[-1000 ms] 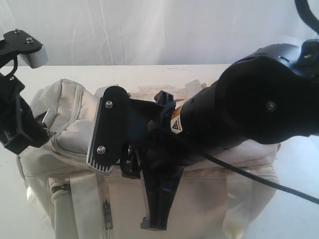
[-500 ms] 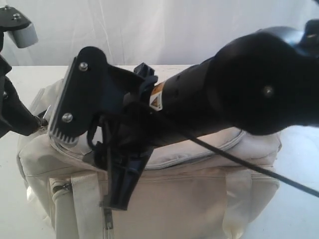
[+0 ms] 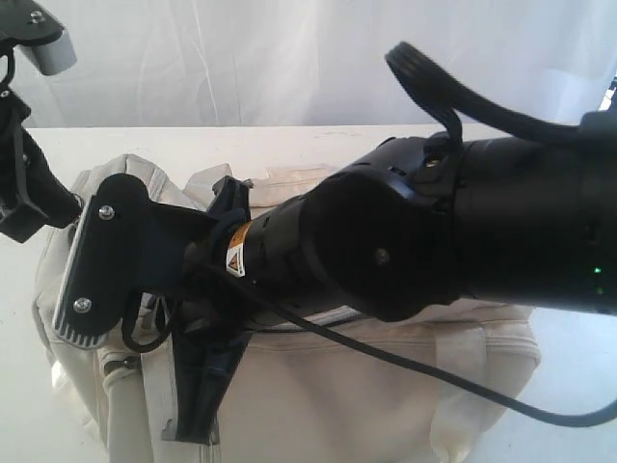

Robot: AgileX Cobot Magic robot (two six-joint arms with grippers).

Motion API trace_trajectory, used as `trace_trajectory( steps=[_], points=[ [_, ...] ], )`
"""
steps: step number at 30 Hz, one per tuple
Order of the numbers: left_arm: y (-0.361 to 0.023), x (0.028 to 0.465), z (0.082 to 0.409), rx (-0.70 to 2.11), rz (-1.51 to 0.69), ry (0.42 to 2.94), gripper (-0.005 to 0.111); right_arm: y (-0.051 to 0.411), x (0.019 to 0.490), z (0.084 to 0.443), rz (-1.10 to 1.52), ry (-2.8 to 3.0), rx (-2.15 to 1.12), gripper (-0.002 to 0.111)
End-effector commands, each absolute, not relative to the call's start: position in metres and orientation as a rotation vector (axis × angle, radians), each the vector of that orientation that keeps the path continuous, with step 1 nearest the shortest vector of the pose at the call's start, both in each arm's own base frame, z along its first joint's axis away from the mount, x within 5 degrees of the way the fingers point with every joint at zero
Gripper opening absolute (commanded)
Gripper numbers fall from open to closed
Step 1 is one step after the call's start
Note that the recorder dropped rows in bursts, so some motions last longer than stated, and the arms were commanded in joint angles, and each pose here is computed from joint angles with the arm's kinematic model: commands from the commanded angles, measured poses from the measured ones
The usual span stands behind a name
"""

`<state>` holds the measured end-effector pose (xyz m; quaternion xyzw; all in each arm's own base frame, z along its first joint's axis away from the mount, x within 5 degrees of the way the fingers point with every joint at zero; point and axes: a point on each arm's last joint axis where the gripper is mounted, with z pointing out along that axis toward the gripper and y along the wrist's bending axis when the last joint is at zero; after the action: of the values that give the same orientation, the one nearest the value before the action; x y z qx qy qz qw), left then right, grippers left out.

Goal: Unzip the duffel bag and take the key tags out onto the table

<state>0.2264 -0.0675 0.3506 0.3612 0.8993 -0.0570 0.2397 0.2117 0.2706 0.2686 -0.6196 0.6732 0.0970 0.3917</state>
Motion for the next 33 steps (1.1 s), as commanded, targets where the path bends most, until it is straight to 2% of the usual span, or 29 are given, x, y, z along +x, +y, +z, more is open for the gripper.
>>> trace_trajectory(
  steps=[1,16,25,28,33],
  points=[
    [-0.064,0.250,0.340,0.921,-0.136,2.453,0.000,0.269,0.209,0.267,0.247,1.735,-1.608,0.000],
    [-0.067,0.342,0.305,0.706,0.046,2.123,0.000,0.268,0.207,0.264,0.250,1.759,-1.630,0.000],
    [-0.068,0.370,0.288,0.627,0.098,2.022,0.001,0.268,0.207,0.264,0.252,1.760,-1.630,0.000],
    [-0.068,0.369,0.287,0.636,0.091,2.040,0.015,0.268,0.207,0.264,0.252,1.760,-1.630,0.000],
    [-0.068,0.359,0.290,0.677,0.071,2.095,0.063,0.268,0.207,0.264,0.252,1.761,-1.628,0.000]
  ],
)
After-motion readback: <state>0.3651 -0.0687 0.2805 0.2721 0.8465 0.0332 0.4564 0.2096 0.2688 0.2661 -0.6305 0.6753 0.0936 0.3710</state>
